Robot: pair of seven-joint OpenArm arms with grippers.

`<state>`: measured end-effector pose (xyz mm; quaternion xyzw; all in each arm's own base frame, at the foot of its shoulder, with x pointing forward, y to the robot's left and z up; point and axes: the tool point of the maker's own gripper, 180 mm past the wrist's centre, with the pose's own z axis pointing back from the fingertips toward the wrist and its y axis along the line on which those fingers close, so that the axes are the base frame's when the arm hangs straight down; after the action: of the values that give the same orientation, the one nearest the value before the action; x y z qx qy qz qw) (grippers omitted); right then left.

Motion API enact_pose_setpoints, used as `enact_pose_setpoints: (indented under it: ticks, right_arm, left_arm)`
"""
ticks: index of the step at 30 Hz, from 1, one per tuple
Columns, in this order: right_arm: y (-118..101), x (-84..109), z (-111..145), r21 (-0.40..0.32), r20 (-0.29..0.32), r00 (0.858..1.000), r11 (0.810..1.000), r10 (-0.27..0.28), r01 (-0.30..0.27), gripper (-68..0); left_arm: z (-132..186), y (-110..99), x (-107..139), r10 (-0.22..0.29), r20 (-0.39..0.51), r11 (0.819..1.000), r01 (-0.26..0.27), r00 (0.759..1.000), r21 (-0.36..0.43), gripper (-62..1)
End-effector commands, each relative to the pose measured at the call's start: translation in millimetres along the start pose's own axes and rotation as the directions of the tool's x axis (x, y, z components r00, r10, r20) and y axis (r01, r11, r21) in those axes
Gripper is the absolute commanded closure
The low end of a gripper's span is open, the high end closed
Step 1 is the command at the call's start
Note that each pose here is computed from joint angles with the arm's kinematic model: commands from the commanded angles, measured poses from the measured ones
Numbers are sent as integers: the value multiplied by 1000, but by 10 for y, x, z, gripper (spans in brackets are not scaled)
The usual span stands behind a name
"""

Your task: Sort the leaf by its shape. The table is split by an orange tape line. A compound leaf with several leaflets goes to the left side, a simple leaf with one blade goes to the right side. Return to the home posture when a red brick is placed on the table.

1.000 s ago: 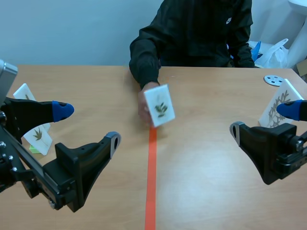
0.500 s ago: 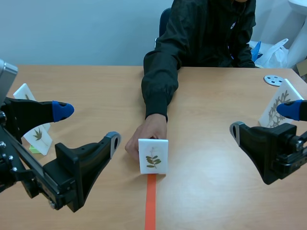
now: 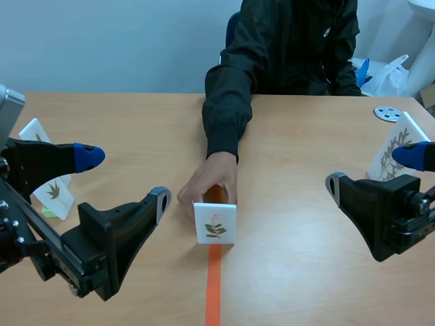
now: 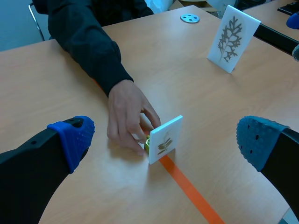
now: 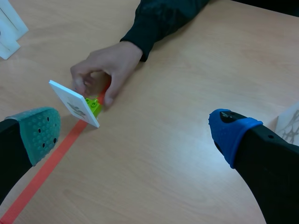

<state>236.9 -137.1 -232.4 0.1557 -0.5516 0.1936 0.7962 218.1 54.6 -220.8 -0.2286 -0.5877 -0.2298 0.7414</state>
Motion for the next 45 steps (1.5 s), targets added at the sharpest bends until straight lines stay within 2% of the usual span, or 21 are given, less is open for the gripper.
enact_pose_setpoints:
  ticks: [1, 11, 16, 25, 28, 37, 45]
  right_arm:
    - [-35, 92, 1, -1, 30, 999, 1000, 12, -12, -679]
    - [-26, 76, -3, 1, 22, 1000, 1000, 13, -13, -679]
    - [65, 55, -44, 31, 21, 1000, 1000, 2, -3, -679]
    - [170, -96, -313, 98, -10, 1000, 995, 24, -23, -679]
    - [207, -128, -438, 126, -3, 999, 991, 34, -33, -679]
    - [447, -361, -833, 233, -39, 998, 971, 54, -44, -679]
    - [695, -427, -1145, 329, 2, 992, 937, 125, -119, -679]
  left_arm:
    - [0, 9, 49, 2, 22, 1000, -2, 1000, 2, -623]
    - [0, 10, 46, -1, 20, 1000, 1, 1000, 2, -623]
    - [0, 10, 47, -1, 21, 1000, 1, 1000, 2, -623]
    - [0, 10, 47, -1, 21, 1000, 1, 1000, 2, -623]
    - [0, 12, 47, -1, 21, 1000, 1, 1000, 3, -623]
    - [0, 12, 47, -1, 21, 1000, 1, 1000, 3, -623]
    - [0, 34, 58, -5, 24, 1000, 4, 1000, 10, -623]
